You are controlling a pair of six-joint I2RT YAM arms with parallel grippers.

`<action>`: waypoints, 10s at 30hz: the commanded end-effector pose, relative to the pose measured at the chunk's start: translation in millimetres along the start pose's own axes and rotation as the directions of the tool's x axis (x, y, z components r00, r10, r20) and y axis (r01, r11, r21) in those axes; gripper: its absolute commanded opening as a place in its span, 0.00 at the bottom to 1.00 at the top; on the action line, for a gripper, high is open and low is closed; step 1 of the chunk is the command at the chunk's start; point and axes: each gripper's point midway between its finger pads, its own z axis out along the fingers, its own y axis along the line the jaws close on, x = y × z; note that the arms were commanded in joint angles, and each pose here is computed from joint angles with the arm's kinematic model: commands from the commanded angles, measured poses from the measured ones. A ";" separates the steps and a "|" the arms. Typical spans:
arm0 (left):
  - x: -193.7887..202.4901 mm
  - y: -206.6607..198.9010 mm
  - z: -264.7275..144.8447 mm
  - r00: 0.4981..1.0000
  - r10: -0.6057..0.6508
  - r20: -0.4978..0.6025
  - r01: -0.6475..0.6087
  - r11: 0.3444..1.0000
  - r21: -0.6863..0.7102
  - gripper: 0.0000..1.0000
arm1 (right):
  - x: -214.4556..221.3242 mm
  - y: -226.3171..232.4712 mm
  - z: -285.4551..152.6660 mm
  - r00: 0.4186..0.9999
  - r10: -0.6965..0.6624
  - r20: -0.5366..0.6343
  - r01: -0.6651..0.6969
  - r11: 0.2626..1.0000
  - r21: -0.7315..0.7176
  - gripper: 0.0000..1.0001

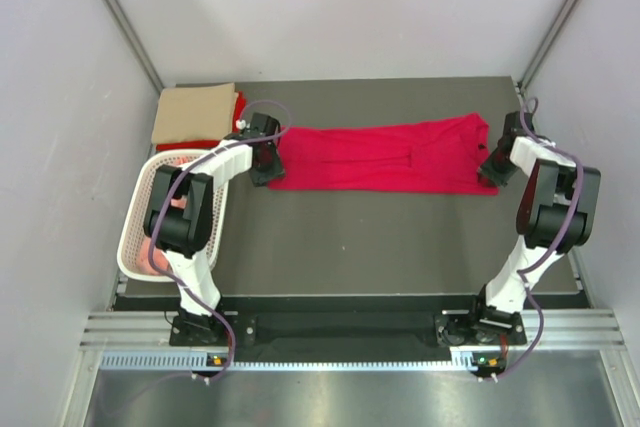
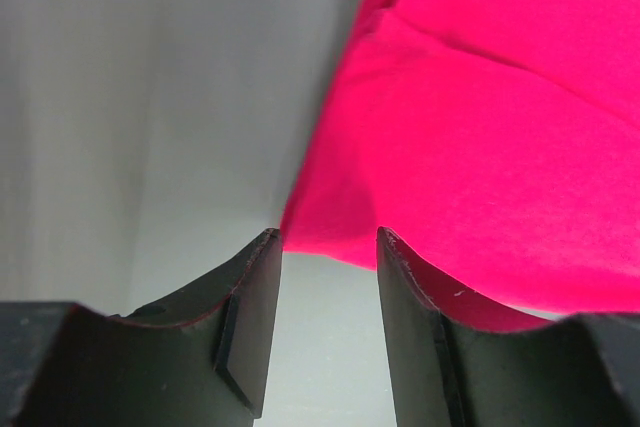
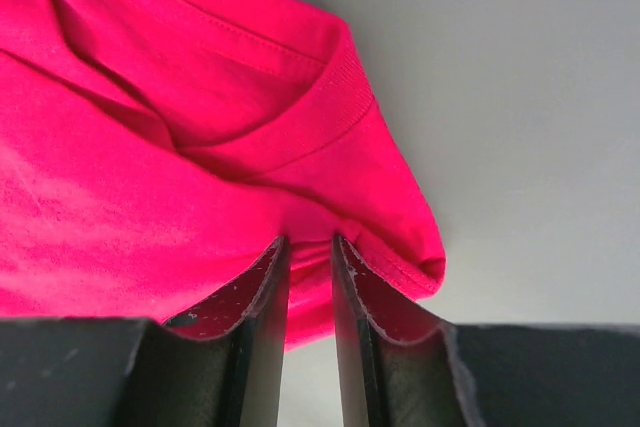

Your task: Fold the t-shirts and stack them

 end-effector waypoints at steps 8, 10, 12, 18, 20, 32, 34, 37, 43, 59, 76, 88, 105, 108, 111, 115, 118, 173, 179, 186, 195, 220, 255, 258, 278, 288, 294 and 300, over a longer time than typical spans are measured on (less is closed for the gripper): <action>-25.1 -9.1 -37.3 0.999 0.000 0.051 -0.003 0.999 0.048 0.49 | -28.5 15.8 -50.7 0.992 -0.021 0.125 0.034 0.994 -0.102 0.31; -25.3 -12.5 -38.0 0.999 0.024 0.043 -0.027 0.998 0.065 0.49 | -30.2 30.1 -65.1 0.990 -0.014 0.137 0.038 0.983 -0.177 0.33; -14.4 -6.9 -33.3 0.999 0.049 0.007 -0.049 0.997 0.052 0.48 | -29.4 40.9 -71.1 0.991 -0.005 0.137 0.037 0.972 -0.231 0.36; 12.4 4.7 -15.3 0.998 0.056 -0.039 -0.054 0.997 0.047 0.47 | -15.2 58.7 -70.3 0.997 0.001 0.079 0.022 0.958 -0.287 0.38; 16.7 8.0 -9.1 0.997 0.064 -0.053 -0.062 0.998 0.034 0.47 | -9.4 61.8 -70.7 0.997 -0.006 0.076 0.028 0.953 -0.301 0.38; 10.5 16.1 -8.8 0.997 0.075 -0.007 -0.075 0.997 0.001 0.42 | -2.8 54.0 -90.0 0.992 -0.032 0.123 0.069 0.948 -0.310 0.40; 5.6 11.5 -21.9 0.998 0.059 0.024 -0.060 0.998 0.034 0.45 | -1.5 52.0 -90.0 0.993 -0.017 0.118 0.052 0.952 -0.302 0.40; 0.3 5.7 -29.8 0.999 0.041 0.036 -0.043 0.997 0.064 0.48 | 1.8 44.7 -86.1 0.996 0.043 0.081 -0.021 0.967 -0.252 0.40; 3.0 2.4 -25.3 1.000 0.014 0.011 -0.015 0.996 0.092 0.49 | -0.4 46.4 -84.3 0.994 0.089 0.056 -0.074 0.970 -0.233 0.40; 14.0 11.7 2.9 0.990 -0.109 -0.088 0.122 0.980 0.157 0.41 | 8.7 34.5 -58.6 0.987 0.160 0.004 -0.158 0.978 -0.134 0.40; 14.3 19.5 -4.0 0.991 -0.106 -0.076 0.114 0.986 0.117 0.00 | -2.5 32.1 -52.1 0.961 0.277 0.023 -0.275 0.960 -0.056 0.40; 41.6 24.7 -12.9 0.991 -0.077 -0.109 0.088 0.991 0.099 0.00 | -26.4 75.8 -26.9 0.925 0.379 0.034 -0.381 0.923 0.052 0.43; -6.5 -6.4 -73.2 0.999 -0.033 0.026 0.027 0.976 0.215 0.31 | -39.0 76.9 40.3 0.946 0.304 0.116 -0.321 0.931 0.175 0.45; -16.6 -16.1 -84.3 0.998 -0.021 0.052 0.007 0.967 0.254 0.34 | -47.9 73.1 44.3 0.952 0.271 0.140 -0.295 0.937 0.189 0.45; -19.6 -24.7 -86.2 0.999 -0.010 0.051 -0.006 0.957 0.289 0.37 | -58.2 73.7 49.7 0.957 0.247 0.154 -0.272 0.946 0.175 0.44; -11.7 -32.4 -74.7 0.999 0.028 0.026 -0.035 0.948 0.316 0.39 | -70.8 78.1 62.4 0.964 0.213 0.157 -0.238 0.958 0.159 0.44; -2.9 -32.0 -57.4 0.999 0.046 -0.004 -0.042 0.951 0.307 0.40 | -81.8 81.8 67.7 0.964 0.205 0.168 -0.230 0.962 0.148 0.45; 121.8 -47.5 -10.5 0.967 0.119 -0.226 -0.060 0.966 0.252 0.00 | -113.4 131.9 -29.2 0.976 -0.051 0.211 0.094 0.976 -0.197 0.60; 140.0 -39.1 -19.3 0.962 0.127 -0.240 -0.067 0.968 0.243 0.00 | -98.1 120.6 -59.1 0.977 -0.041 0.207 0.086 0.973 -0.214 0.64; 162.4 -31.3 -31.0 0.960 0.129 -0.250 -0.069 0.969 0.237 0.00 | -77.4 109.4 -77.8 0.983 -0.017 0.181 0.060 0.971 -0.232 0.68; 178.6 -32.2 -56.5 0.956 0.107 -0.272 -0.032 0.963 0.269 0.32 | -51.3 95.6 -85.4 0.989 -0.004 0.145 0.038 0.971 -0.237 0.70; -32.8 -37.1 -40.6 0.988 0.154 -0.015 -0.145 0.951 0.274 0.41 | -77.1 89.0 -40.9 0.975 0.072 0.210 -0.006 0.954 -0.300 0.69; -22.9 -38.4 37.4 0.939 0.315 -0.136 -0.265 0.918 0.295 0.35 | -112.7 40.3 47.6 0.962 0.237 0.138 -0.192 0.941 -0.278 0.51; -19.1 -38.4 35.9 0.939 0.310 -0.146 -0.256 0.918 0.303 0.19 | -113.9 39.4 50.6 0.961 0.239 0.142 -0.192 0.940 -0.281 0.46; 15.5 -11.7 19.0 0.948 0.222 -0.228 -0.171 0.960 0.223 0.00 | -140.8 104.2 63.3 0.969 0.203 0.139 -0.110 0.863 -0.492 0.01; 44.1 -4.0 4.7 0.948 0.182 -0.260 -0.124 0.966 0.227 0.00 | -148.5 153.8 70.0 0.983 0.126 0.137 -0.023 0.814 -0.581 0.07; 55.1 1.9 6.3 0.940 0.183 -0.287 -0.126 0.970 0.206 0.00 | -150.0 170.5 73.8 0.986 0.093 0.138 0.005 0.812 -0.584 0.20; 63.0 3.9 3.3 0.936 0.181 -0.301 -0.122 0.972 0.203 0.00 | -144.5 142.7 56.7 0.988 0.093 0.122 -0.025 0.882 -0.471 0.41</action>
